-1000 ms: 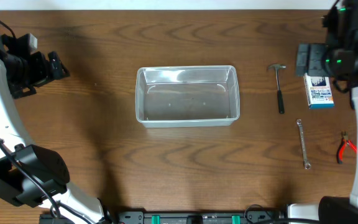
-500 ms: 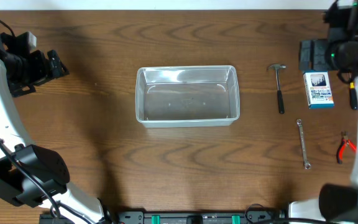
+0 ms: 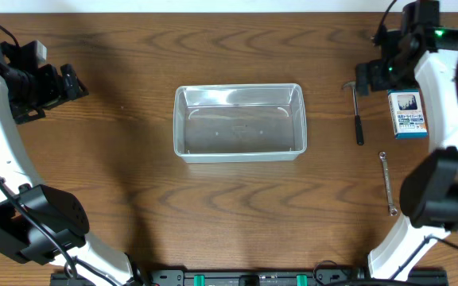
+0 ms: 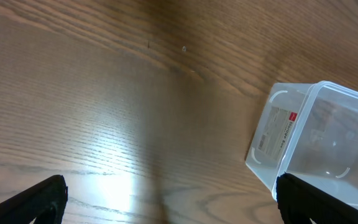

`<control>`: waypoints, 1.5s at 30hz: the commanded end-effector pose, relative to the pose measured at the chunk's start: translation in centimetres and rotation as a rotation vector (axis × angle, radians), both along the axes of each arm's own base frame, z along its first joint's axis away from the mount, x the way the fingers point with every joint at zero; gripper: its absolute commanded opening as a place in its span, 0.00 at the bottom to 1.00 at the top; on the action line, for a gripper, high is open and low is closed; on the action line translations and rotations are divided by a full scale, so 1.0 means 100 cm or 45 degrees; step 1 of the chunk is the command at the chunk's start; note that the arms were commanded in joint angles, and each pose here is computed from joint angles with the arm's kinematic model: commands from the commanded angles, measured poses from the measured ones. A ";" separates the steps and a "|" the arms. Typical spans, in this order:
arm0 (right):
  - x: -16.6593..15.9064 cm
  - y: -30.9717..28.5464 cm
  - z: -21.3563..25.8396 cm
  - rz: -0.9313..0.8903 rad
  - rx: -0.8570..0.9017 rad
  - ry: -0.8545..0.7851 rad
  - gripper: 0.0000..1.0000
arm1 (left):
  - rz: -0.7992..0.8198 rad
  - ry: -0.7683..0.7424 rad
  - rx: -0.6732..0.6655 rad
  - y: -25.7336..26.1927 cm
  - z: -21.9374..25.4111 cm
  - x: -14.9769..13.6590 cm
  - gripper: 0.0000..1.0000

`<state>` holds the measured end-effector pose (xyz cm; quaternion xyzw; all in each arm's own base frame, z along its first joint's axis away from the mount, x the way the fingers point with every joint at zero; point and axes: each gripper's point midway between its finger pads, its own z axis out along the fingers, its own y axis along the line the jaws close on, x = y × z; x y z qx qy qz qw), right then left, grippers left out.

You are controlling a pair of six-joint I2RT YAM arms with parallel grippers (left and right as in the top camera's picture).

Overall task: Pack container
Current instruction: 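Lift the right gripper away and move it over the claw hammer, then lower the open right gripper onto the hammer head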

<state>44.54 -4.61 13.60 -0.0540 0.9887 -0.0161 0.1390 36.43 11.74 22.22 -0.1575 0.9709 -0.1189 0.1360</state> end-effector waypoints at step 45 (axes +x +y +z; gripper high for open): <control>0.034 -0.002 -0.065 -0.230 0.044 0.025 0.99 | -0.005 0.018 0.010 0.002 -0.005 0.000 0.98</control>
